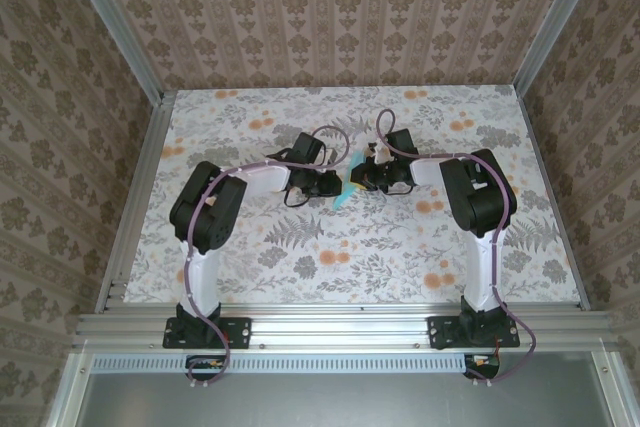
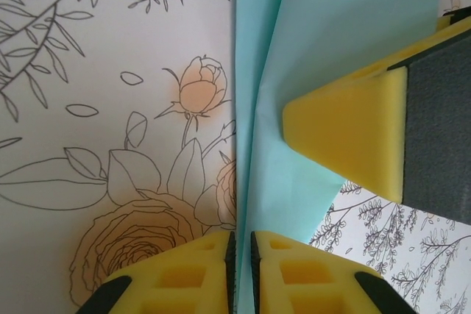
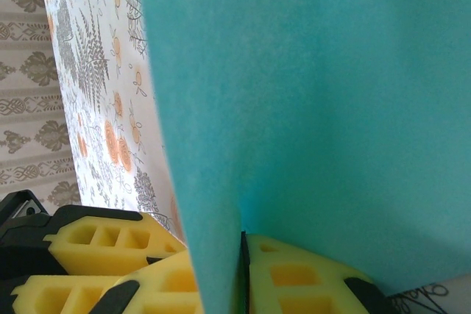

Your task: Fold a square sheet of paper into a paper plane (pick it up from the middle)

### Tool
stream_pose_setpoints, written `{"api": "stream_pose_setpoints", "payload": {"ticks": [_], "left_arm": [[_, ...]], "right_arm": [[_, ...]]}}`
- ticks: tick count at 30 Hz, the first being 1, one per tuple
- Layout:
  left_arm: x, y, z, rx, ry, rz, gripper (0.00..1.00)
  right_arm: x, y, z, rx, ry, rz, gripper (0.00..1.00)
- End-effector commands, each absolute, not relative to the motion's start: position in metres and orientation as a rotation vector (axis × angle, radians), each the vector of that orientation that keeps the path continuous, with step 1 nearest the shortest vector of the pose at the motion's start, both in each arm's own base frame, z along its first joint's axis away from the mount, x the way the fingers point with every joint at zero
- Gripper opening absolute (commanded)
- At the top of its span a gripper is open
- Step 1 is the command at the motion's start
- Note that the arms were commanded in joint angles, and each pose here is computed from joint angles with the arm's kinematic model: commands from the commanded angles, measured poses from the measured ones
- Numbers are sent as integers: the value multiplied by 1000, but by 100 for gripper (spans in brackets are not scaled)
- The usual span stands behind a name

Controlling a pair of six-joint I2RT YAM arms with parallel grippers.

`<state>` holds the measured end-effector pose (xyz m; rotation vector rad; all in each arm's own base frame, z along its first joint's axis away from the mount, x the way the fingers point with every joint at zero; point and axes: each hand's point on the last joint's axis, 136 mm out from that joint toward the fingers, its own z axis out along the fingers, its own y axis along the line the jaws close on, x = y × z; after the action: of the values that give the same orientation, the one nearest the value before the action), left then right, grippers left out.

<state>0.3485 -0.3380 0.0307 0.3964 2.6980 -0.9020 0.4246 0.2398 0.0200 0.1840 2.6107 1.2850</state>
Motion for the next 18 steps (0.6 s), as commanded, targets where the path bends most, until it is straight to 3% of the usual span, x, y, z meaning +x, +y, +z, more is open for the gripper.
{"api": "stream_pose_setpoints", "payload": {"ticks": [1,18], "left_arm": [[344,-341,23,443,2729,-865,18],[340,-344,14,510,2757,-730,18]], "right_arm": [[419,233,-19,226,2696,1183,13],[420,230,-25,270,2715,1144,13]]}}
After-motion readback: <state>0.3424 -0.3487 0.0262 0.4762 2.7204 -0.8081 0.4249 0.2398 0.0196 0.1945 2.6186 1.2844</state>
